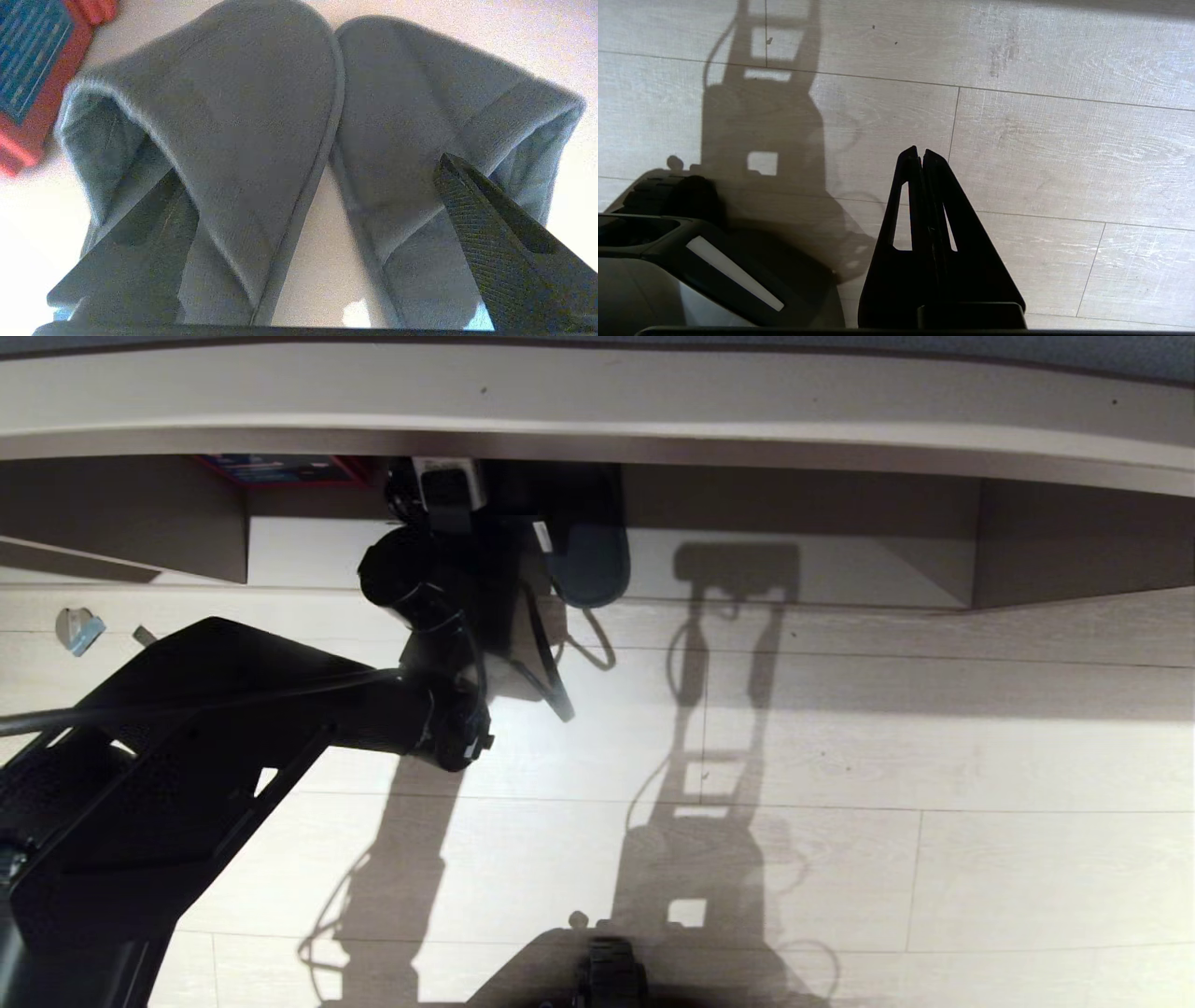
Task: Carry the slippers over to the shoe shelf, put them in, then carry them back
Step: Pick up the slippers in the shoe cabinet
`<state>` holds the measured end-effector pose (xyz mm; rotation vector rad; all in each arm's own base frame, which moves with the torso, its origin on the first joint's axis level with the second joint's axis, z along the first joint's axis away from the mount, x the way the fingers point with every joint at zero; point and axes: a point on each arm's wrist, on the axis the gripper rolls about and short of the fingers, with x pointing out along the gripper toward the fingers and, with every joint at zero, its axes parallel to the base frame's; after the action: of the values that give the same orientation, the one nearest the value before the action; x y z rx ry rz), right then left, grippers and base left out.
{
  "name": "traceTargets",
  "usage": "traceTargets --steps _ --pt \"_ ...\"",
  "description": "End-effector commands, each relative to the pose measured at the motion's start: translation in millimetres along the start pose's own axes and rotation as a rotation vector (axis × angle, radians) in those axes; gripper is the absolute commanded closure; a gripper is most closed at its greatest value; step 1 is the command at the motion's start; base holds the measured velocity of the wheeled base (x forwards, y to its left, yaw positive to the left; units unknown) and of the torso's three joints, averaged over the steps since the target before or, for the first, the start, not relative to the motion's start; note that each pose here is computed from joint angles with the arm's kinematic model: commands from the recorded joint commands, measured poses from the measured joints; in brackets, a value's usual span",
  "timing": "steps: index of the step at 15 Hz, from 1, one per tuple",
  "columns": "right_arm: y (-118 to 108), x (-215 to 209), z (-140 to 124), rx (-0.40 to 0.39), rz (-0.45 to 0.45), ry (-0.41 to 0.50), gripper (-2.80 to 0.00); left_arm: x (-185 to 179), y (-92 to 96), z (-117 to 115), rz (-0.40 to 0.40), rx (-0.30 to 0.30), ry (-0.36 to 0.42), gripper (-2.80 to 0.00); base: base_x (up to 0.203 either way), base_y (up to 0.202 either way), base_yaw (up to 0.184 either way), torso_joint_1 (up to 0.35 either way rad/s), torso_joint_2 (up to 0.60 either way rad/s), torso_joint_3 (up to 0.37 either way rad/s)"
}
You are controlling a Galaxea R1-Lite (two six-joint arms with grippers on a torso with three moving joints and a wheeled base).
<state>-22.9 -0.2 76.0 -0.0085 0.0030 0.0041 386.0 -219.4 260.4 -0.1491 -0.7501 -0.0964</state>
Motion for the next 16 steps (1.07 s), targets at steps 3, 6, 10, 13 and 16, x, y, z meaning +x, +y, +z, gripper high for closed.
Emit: traceTargets --steps 3,6,10,13,16 --pt "0.0 0.0 -0.1 -0.001 0.001 0.000 0.00 -8.0 2.9 -1.5 0.013 0.016 0.034 -2.80 0.000 0.000 0.000 0.000 0.00 0.000" --pt "0.0 0.0 -0.1 -0.001 0.001 0.000 0.00 -14.8 7.1 5.0 0.005 0.021 0.058 -2.80 0.000 0.000 0.000 0.000 0.00 0.000" --pt "0.0 0.0 -0.1 -0.001 0.001 0.000 0.00 -16.1 10.8 15.6 0.010 0.015 0.044 -2.80 0.000 0.000 0.000 0.000 0.00 0.000" --pt "0.0 0.0 -0.1 -0.001 0.001 0.000 0.00 -24.0 16.9 25.5 0.006 0.026 0.069 -2.80 0.000 0.000 0.000 0.000 0.00 0.000" --pt "0.0 0.0 -0.1 -0.001 0.001 0.001 0.00 -43.6 26.9 36.5 -0.006 0.027 0.124 -2.80 0.000 0.000 0.000 0.000 0.00 0.000"
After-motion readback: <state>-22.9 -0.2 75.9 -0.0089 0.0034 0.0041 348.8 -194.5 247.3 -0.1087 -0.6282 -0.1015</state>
